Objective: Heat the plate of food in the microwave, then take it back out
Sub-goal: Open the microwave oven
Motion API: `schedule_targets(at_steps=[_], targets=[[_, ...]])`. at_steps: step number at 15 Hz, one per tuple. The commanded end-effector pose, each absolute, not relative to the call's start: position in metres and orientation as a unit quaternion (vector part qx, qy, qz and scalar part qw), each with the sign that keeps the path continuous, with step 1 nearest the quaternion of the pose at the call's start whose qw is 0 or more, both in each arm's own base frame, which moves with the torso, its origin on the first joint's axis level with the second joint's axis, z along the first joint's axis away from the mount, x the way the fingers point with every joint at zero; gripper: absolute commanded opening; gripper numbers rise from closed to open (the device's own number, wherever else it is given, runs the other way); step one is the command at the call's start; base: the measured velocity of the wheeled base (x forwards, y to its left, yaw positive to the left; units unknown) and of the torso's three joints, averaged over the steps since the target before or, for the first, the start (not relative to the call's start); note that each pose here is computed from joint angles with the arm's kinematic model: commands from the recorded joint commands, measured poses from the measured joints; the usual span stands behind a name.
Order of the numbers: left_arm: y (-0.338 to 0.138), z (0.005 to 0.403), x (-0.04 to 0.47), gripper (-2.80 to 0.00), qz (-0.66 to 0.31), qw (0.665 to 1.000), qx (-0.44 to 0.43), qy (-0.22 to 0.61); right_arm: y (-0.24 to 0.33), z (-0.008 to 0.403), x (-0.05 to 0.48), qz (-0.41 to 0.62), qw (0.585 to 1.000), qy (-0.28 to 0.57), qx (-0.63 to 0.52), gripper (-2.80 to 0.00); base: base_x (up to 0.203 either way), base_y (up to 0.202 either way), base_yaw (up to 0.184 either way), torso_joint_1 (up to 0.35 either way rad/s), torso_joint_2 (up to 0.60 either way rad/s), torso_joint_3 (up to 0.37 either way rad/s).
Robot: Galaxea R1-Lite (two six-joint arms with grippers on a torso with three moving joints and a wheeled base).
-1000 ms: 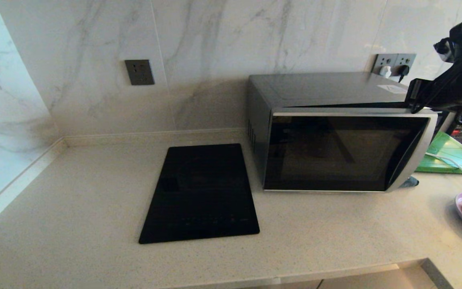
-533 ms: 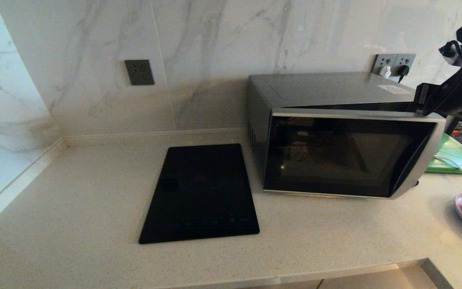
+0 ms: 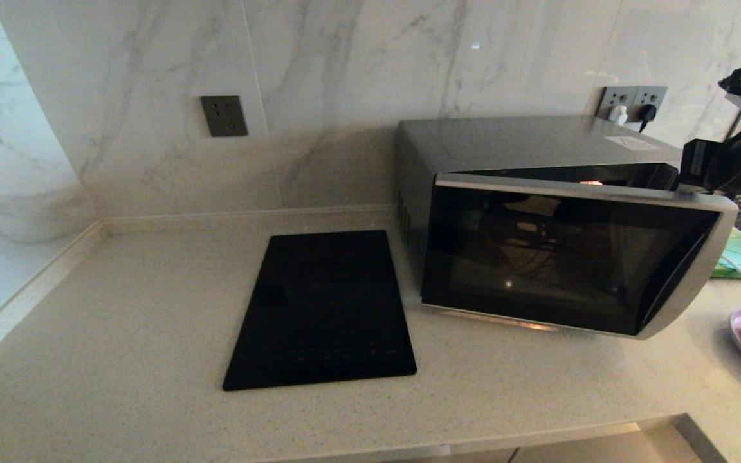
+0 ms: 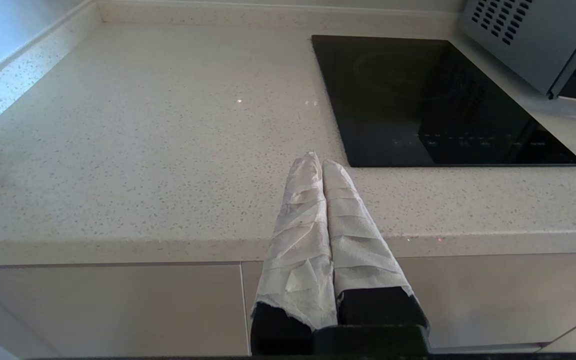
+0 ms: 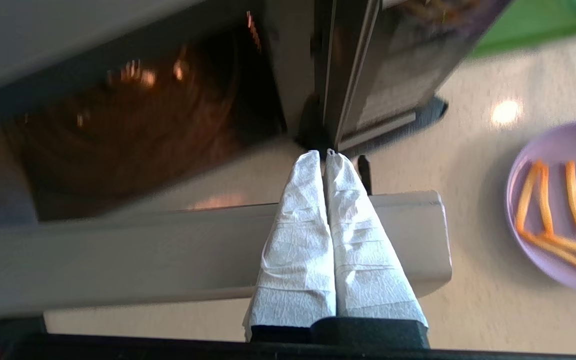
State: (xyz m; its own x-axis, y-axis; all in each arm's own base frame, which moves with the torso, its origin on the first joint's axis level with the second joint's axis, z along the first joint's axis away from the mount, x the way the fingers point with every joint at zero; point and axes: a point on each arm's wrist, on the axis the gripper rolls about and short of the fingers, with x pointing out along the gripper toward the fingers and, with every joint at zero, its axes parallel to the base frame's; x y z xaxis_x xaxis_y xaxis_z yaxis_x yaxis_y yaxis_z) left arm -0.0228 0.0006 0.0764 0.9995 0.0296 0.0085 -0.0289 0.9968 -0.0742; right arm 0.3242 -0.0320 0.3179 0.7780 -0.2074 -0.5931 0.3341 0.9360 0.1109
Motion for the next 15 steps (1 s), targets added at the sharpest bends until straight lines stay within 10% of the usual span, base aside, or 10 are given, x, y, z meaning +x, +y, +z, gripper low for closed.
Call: schedule_targets(at_steps=[1, 15], targets=[[0.001, 0.076, -0.023, -2.8, 0.015, 0.999, -0.038, -0.004, -0.03, 0.323, 0.302, -0.138, 0.936, 0.304, 0.108, -2.8, 0.0, 0.0, 0.0, 0.0, 0.0, 0.0], [0.001, 0.076, -0.023, -2.8, 0.015, 0.999, -0.038, -0.004, 0.018, 0.331, 0.19, -0.021, 0.938, 0.334, 0.088, -2.8, 0.0, 0.0, 0.0, 0.0, 0.0, 0.0]])
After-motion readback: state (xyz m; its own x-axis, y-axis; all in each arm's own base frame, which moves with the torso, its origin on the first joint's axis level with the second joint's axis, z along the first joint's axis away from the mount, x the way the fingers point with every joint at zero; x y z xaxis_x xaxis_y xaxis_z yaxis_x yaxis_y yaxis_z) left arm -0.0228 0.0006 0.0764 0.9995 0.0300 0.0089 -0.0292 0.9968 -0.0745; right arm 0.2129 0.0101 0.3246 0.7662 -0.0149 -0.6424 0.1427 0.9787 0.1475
